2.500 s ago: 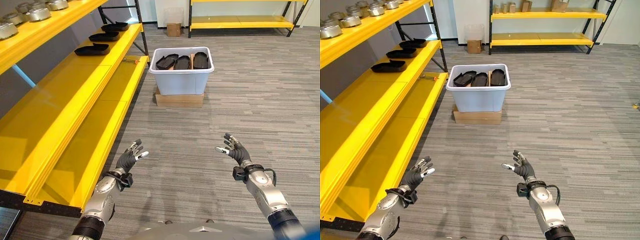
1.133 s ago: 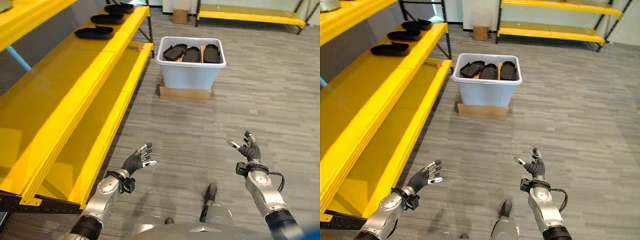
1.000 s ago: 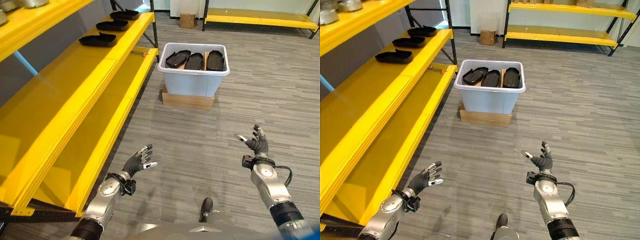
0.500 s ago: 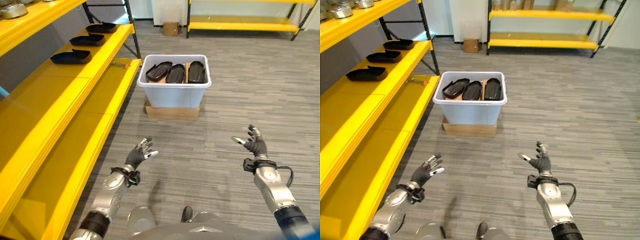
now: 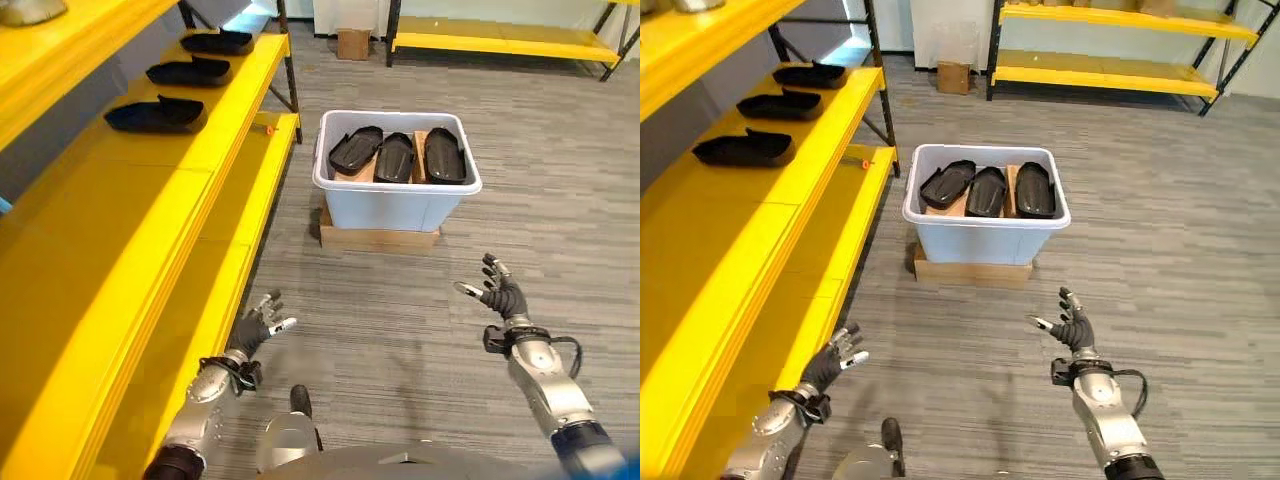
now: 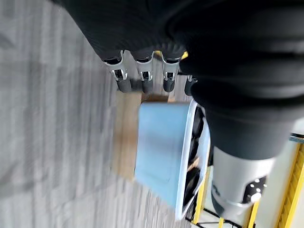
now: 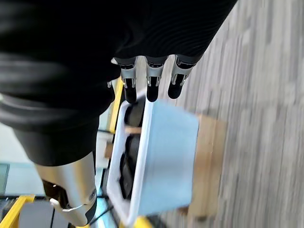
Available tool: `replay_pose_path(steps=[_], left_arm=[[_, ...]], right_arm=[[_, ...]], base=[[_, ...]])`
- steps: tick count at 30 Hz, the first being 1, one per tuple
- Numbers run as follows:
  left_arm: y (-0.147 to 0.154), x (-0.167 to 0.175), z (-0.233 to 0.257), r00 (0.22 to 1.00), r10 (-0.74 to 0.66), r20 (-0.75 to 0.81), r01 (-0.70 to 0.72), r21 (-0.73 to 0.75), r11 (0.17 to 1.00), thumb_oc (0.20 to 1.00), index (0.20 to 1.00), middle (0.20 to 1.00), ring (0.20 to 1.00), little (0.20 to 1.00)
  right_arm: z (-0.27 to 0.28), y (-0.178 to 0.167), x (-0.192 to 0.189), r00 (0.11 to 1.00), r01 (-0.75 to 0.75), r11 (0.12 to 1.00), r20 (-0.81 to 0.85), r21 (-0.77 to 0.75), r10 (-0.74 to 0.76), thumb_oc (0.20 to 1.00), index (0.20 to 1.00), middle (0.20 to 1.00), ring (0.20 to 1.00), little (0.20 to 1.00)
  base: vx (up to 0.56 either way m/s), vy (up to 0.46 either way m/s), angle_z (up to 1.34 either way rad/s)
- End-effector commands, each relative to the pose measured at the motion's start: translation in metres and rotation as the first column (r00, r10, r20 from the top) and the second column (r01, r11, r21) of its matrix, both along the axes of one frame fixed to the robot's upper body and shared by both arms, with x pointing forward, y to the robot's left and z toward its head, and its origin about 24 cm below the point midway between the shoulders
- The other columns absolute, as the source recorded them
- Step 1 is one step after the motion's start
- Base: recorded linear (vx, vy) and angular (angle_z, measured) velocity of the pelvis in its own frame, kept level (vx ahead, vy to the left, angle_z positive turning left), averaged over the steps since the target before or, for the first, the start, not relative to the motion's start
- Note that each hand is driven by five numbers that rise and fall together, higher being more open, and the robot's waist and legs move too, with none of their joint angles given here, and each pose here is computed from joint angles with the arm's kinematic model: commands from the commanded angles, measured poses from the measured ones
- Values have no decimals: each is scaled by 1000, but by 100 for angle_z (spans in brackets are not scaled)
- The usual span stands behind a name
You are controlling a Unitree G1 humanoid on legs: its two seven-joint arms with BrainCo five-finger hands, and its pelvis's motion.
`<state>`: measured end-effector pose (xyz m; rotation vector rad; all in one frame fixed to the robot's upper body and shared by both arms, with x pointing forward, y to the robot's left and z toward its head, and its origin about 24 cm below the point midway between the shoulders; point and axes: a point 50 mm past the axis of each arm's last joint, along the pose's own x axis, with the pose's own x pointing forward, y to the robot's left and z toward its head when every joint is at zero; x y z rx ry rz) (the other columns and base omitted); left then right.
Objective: Move parts from the plastic box to the shelf.
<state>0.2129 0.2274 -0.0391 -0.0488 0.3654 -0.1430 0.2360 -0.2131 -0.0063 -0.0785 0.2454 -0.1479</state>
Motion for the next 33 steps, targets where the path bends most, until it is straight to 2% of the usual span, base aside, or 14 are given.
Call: replay_pose_path(steps=[1,4,9,13,16,17,18,20,23,25,30,33], left_arm=[[-13,2,12,991,-101,92,99,22,995,1000,1000,1000,1000,1000],[-14,4,15,985,-142,93,138,50,989,1000,1000,1000,1000,1000],[-23,9,17,983,-161,93,161,9,987,1000,1000,1000,1000,1000],[-40,8,9,974,-220,58,221,-9,975,1000,1000,1000,1000,1000],[-50,9,4,968,-250,38,251,-34,967,1000,1000,1000,1000,1000],[-63,10,5,933,-357,45,358,-12,934,1000,1000,1000,1000,1000],[-69,11,6,930,-364,60,366,-26,930,1000,1000,1000,1000,1000],[-71,12,10,943,-324,75,326,-25,945,1000,1000,1000,1000,1000],[-66,25,22,953,-287,97,280,74,957,1000,1000,1000,1000,1000],[-69,31,26,951,-290,108,278,113,954,1000,1000,1000,1000,1000],[-70,22,26,921,-369,124,350,153,924,1000,1000,1000,1000,1000],[-71,14,25,911,-390,132,369,159,916,1000,1000,1000,1000,1000]], right_arm=[[29,-15,15,991,33,999,133,-41,-27,1000,1000,1000,1000,1000],[31,-10,16,988,45,999,149,-15,-43,1000,1000,1000,1000,1000],[25,-6,19,977,168,982,117,82,-177,1000,1000,1000,1000,1000],[38,22,32,972,115,987,195,112,-135,1000,1000,1000,1000,1000],[44,37,39,974,44,998,218,45,-53,1000,1000,1000,1000,1000],[42,43,42,982,-23,999,186,-22,27,1000,1000,1000,1000,1000],[40,43,42,983,-56,996,171,-63,66,1000,1000,1000,1000,1000],[33,36,37,986,-111,990,113,-89,121,1000,1000,1000,1000,1000],[23,34,34,978,-196,978,64,-72,201,1000,1000,1000,1000,1000],[22,33,38,976,-202,977,64,-71,207,1000,1000,1000,1000,1000],[32,32,37,946,-230,898,129,-374,297,1000,1000,1000,1000,1000],[32,27,35,952,-219,895,117,-390,284,1000,1000,1000,1000,1000]], base=[[137,254,23],[72,137,2],[88,133,-4],[66,171,-17],[-18,205,-19],[-59,302,-26],[-35,323,-43],[67,54,-70],[162,-282,-71],[170,-406,-49],[355,-263,29],[463,-229,23]])
